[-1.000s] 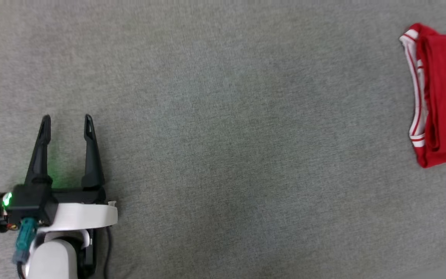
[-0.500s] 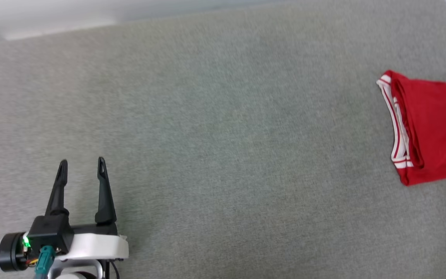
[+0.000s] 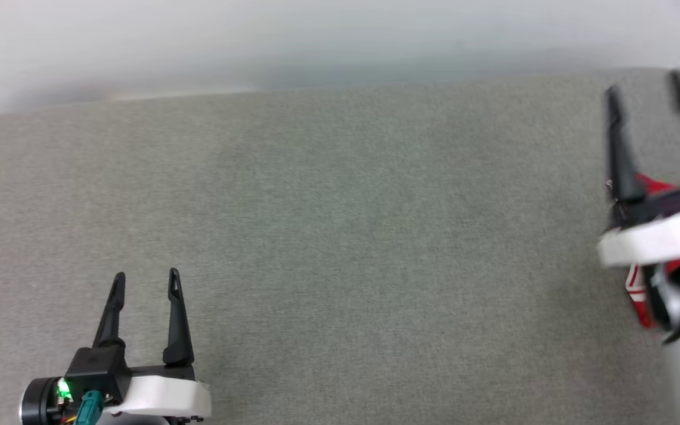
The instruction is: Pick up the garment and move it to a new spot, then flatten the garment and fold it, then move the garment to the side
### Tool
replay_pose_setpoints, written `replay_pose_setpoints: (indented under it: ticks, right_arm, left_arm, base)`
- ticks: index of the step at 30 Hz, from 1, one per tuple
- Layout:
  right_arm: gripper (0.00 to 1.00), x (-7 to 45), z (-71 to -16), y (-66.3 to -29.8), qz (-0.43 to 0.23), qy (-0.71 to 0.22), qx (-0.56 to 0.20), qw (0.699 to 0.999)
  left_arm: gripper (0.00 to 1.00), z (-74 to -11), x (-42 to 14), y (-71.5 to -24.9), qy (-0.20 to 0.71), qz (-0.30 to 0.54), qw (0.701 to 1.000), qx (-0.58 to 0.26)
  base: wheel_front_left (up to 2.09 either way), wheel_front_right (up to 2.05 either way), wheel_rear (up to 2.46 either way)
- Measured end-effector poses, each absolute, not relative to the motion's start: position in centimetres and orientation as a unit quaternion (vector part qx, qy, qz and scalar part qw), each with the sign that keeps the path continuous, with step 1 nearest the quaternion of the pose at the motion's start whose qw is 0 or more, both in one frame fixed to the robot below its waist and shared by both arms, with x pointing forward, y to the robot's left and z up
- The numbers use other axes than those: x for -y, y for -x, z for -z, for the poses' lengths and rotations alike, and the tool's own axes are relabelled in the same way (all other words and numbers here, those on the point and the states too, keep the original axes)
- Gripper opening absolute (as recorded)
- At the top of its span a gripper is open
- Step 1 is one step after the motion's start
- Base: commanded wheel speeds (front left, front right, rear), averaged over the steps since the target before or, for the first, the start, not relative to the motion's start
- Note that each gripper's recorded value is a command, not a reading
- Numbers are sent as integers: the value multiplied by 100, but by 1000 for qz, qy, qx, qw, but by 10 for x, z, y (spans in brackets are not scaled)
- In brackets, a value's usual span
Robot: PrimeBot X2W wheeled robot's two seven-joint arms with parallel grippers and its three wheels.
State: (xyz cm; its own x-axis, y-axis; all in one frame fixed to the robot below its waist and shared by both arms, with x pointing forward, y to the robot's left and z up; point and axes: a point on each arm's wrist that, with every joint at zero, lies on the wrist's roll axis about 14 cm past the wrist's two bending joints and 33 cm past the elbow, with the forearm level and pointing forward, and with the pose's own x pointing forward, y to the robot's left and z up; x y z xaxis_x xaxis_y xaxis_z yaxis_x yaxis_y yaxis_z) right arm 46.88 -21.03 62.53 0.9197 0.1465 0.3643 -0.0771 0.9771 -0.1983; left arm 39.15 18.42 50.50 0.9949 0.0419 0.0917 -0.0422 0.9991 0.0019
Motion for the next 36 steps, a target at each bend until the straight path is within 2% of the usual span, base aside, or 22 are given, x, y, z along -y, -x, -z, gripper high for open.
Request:
replay_pose_setpoints:
  ticks: [3,9,16,23,31,32,36]
  right_arm:
    - [100,185,-614,-455,-78,61,187,977]
    - [100,170,-577,-429,-81,14,142,986]
    - [100,173,-540,-395,-61,-13,92,994]
    - [100,183,-527,-365,-35,-28,73,996]
    - [100,185,-522,-356,-28,-32,66,997]
    - [0,186,-521,-356,-27,-32,65,997]
    - [0,186,-507,-353,-26,-34,43,998]
  left_arm:
    - [100,-509,-188,-385,0,-27,998,50]
    - [100,-513,-191,-375,0,-32,998,54]
    - [100,-515,-192,-362,1,-33,998,56]
    - [100,-511,-188,-347,9,-22,998,50]
    - [100,-508,-187,-344,10,-18,999,45]
    - [0,-507,-187,-344,11,-17,999,44]
    - [0,-492,-187,-341,14,-18,1000,19]
  base:
    - [0,0,0]
    - [0,0,0]
    - [0,0,0]
    - [0,0,0]
    - [0,0,0]
    - [0,0,0]
    - [0,0,0]
